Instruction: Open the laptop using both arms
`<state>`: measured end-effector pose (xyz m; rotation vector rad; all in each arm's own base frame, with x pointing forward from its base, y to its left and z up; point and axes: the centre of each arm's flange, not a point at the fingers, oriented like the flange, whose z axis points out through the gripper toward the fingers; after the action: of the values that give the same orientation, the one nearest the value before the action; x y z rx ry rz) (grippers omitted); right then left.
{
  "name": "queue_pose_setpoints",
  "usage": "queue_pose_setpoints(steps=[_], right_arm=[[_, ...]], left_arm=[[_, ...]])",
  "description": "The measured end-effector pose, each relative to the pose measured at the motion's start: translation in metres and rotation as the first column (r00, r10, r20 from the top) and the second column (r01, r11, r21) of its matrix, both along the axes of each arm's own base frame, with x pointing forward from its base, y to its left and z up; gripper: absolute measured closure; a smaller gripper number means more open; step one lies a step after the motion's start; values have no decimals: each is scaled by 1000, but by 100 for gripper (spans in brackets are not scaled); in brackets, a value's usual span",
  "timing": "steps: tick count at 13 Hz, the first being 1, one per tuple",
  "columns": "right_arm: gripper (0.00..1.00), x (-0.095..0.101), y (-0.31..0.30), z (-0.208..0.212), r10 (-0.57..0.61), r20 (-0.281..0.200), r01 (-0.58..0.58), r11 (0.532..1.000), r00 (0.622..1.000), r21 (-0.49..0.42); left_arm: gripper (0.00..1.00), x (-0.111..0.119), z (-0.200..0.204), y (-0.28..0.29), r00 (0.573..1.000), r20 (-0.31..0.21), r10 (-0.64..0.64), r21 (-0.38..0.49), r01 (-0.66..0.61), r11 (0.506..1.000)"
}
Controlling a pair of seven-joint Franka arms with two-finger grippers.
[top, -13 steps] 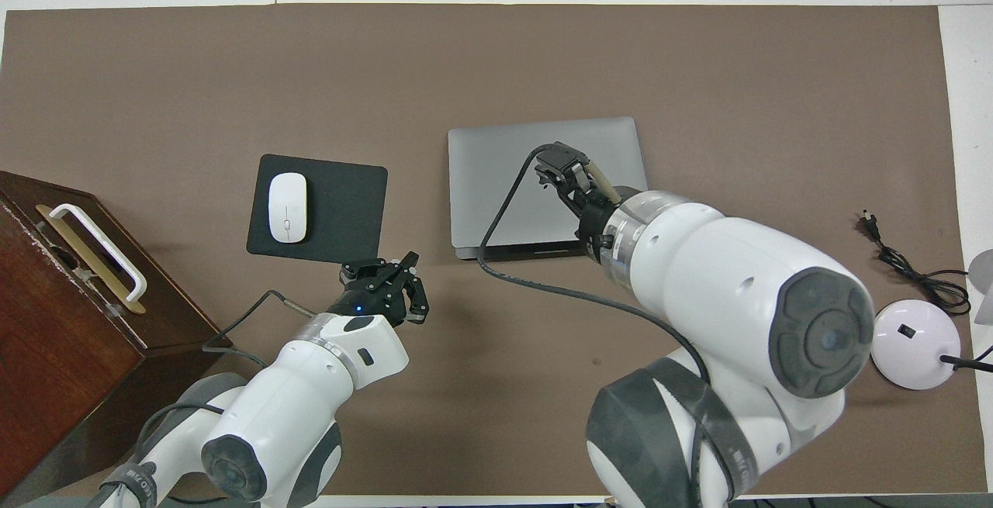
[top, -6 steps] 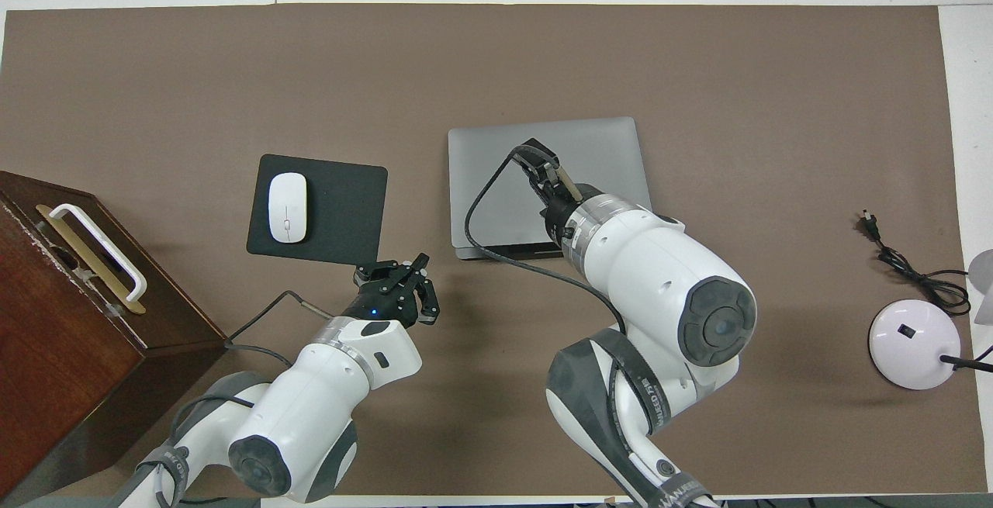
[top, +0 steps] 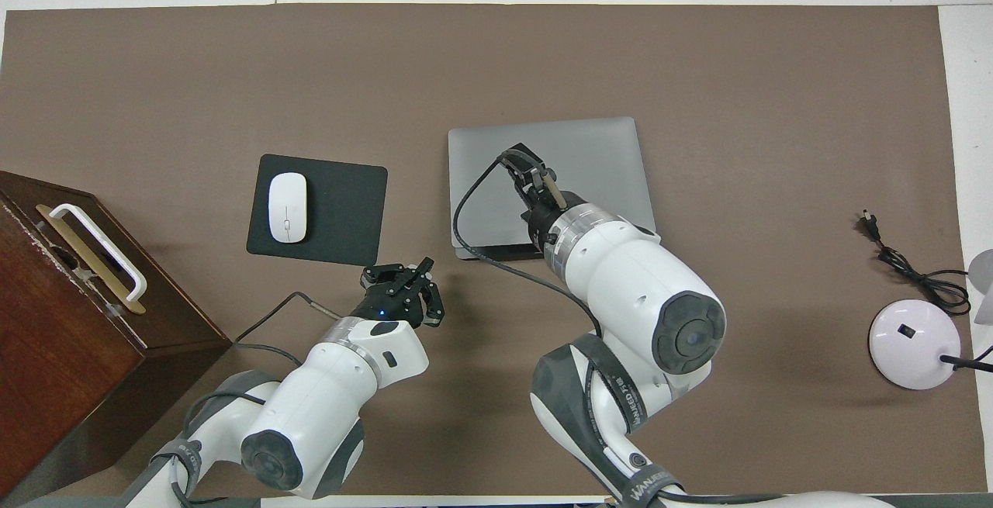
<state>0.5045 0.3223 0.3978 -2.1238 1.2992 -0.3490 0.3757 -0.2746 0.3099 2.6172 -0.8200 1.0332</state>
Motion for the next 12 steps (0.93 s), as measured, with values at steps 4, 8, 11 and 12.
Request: queue_pose_setpoints(steps=[4, 8, 11, 12], right_arm=[[0, -42, -2, -43, -30, -74, 30, 1000, 997, 1], [0, -87, -6, -48, -37, -119, 37, 999, 992, 2], [0, -95, -20, -50, -51, -128, 50, 999, 991, -9], [1, -95, -28, -54, -62, -135, 61, 998, 989, -16]], left_arm=[[99, 8, -2, -6, 1000, 3, 0, -1, 0, 1000], [99, 15, -10, -15, 1000, -1, -5, 5, 5, 1000], [99, 14, -16, -25, 1000, -9, -18, 7, 18, 1000], [99, 12, -15, -28, 1000, -10, -20, 2, 20, 1000]])
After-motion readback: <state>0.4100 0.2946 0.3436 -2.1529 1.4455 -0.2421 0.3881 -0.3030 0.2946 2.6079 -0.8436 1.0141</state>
